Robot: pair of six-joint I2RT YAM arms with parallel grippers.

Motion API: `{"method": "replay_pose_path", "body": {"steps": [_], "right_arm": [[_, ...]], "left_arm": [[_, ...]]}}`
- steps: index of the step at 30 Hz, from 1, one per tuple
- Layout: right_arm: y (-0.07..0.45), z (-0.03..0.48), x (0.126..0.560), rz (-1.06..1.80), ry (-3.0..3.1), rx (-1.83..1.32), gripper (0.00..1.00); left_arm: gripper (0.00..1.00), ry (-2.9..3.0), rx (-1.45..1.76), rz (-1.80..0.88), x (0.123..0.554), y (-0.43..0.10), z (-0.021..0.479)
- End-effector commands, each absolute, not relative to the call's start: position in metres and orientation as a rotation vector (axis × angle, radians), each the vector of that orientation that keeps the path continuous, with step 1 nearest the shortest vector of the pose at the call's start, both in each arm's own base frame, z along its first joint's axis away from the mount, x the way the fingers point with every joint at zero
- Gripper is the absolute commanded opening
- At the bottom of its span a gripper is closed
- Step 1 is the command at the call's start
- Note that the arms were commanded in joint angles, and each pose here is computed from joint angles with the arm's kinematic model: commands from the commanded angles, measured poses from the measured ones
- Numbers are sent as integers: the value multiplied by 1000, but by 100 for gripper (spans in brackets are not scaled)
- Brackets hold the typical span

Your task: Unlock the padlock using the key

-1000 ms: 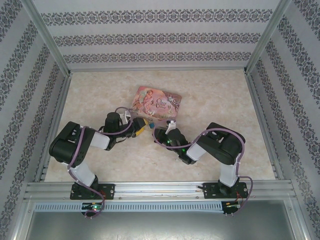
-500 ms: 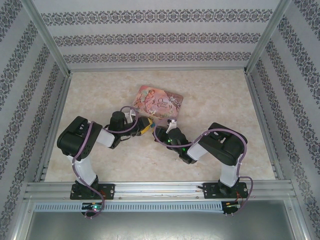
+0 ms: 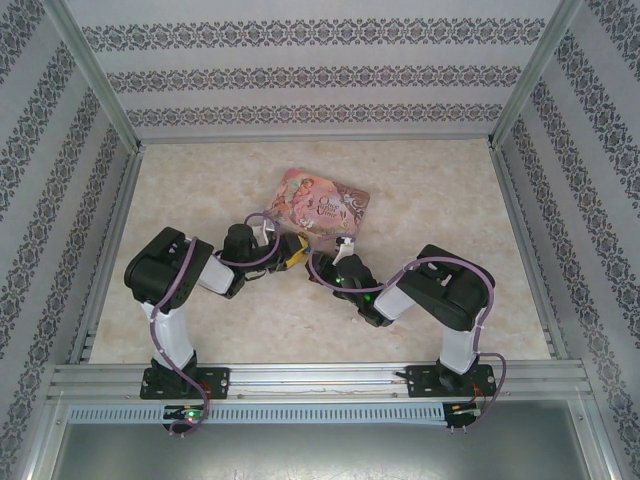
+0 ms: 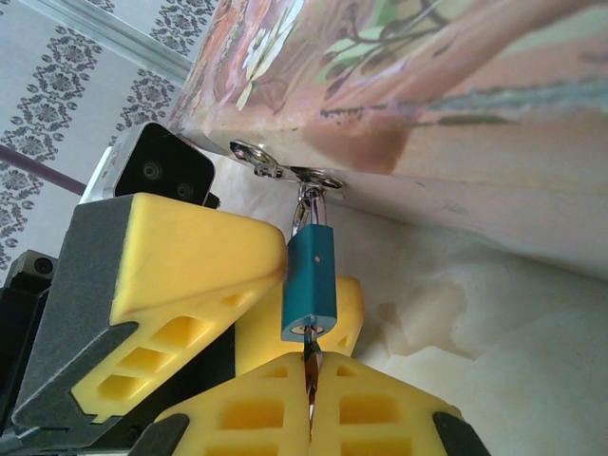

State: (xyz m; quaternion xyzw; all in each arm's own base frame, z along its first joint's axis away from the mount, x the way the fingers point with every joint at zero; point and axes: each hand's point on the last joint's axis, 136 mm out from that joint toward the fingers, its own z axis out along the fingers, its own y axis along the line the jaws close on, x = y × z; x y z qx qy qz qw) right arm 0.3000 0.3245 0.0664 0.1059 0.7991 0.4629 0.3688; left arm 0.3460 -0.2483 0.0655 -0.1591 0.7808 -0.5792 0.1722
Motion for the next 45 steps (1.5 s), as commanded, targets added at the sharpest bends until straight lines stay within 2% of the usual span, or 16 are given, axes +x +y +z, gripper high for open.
{"method": "replay_pose_path", "body": {"steps": [1, 14, 18, 27, 32, 39, 45], "right_arm": [[333, 106, 309, 1296, 1929, 294, 0], [328, 106, 306, 1294, 1932, 312, 1], [323, 106, 305, 1275, 1928, 315, 8], [302, 109, 296, 1132, 1927, 242, 25], [290, 123, 288, 965, 1913, 69, 32], [286, 148, 271, 563, 1870, -425, 41], [283, 160, 260, 277, 1740, -797, 48]], "left_arm": [[44, 2136, -406, -1688, 354, -257, 84], [18, 2144, -423, -1675, 355, -259, 82], [10, 2155, -425, -1645, 355, -257, 83], [8, 2163, -496, -1610, 354, -251, 95], [8, 2211, -602, -1588, 352, -247, 99], [7, 2287, -695, -1477, 342, -235, 105], [4, 2316, -746, -1491, 336, -235, 111]]}}
